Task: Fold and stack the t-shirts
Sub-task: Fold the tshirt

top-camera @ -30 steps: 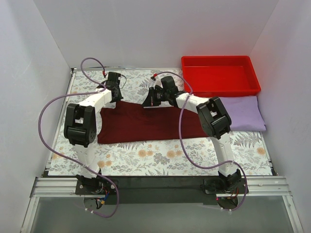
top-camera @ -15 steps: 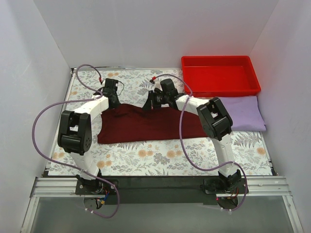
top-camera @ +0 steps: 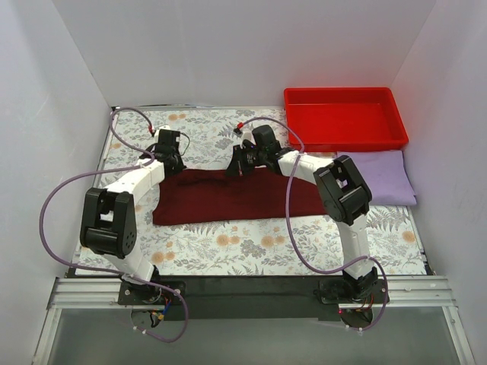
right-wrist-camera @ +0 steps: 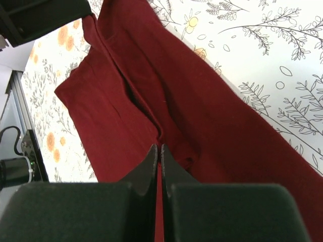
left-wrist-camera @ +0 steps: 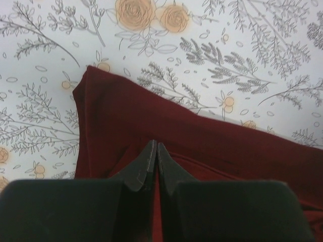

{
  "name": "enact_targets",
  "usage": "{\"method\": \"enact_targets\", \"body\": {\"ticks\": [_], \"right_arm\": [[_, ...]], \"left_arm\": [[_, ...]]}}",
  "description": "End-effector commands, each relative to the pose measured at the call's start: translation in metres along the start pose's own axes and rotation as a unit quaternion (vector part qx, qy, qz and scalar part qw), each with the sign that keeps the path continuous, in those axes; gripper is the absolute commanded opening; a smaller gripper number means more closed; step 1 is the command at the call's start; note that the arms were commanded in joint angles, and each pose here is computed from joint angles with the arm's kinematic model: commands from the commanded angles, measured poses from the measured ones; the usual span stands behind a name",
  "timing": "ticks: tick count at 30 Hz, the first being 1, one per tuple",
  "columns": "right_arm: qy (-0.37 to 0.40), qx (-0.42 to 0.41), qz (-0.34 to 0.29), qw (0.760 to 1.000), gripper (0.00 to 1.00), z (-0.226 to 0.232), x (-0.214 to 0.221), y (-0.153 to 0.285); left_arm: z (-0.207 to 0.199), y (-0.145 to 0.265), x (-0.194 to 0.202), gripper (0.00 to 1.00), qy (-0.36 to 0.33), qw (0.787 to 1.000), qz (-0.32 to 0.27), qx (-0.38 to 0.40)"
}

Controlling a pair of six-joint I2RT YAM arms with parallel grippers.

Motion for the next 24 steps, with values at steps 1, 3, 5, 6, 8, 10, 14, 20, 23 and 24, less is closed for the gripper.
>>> {"method": "enact_targets", "body": {"ticks": [1,3,5,6,8,10,14,20,23,24], "right_arm": [[0.042,-0.014,-0.004,0.999,0.01,0.015,-0.006,0.011],[0.048,-0.021,0.002,0.999,0.01,0.018,-0.001,0.011],[0.055,-0.023,0.011,0.998,0.01,0.018,0.004,0.011],[0.058,-0.023,0.015,0.998,0.01,0.018,0.006,0.010],[0.062,-0.023,0.025,0.997,0.01,0.017,0.013,0.009],[0.062,-0.023,0.033,0.997,0.01,0.017,0.019,0.009],[0.067,-0.034,0.045,0.996,0.10,0.024,0.026,0.010],[0.089,-0.034,0.048,0.994,0.45,0.040,0.032,0.027],[0.104,-0.020,0.027,0.994,0.50,0.050,0.020,0.045],[0.103,-0.018,0.024,0.994,0.51,0.051,0.018,0.046]], "left_arm": [[0.005,0.020,-0.002,0.00,0.021,1.000,-0.011,0.011],[0.006,0.025,0.003,0.00,0.030,0.999,-0.008,0.017],[0.011,0.024,0.015,0.00,0.031,0.999,0.004,0.014],[0.012,0.025,0.019,0.00,0.033,0.999,0.008,0.016],[0.016,0.025,0.031,0.00,0.035,0.999,0.022,0.014],[0.018,0.029,0.036,0.00,0.042,0.999,0.026,0.018],[0.025,0.036,0.045,0.03,0.053,0.998,0.034,0.012],[0.026,0.067,0.037,0.36,0.066,0.997,0.014,0.040],[0.022,0.082,0.031,0.44,0.075,0.995,0.002,0.063],[0.020,0.084,0.030,0.45,0.080,0.994,0.003,0.071]]}}
Point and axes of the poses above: each gripper's point midway between its finger pads, its own y axis back along the fingers, its own z axis along the line the jaws close on, x = y × z, the point moved 1 cm from there along y, back along the fingers, and after that the axes turned 5 degrees about y, right-handed, at the moved point
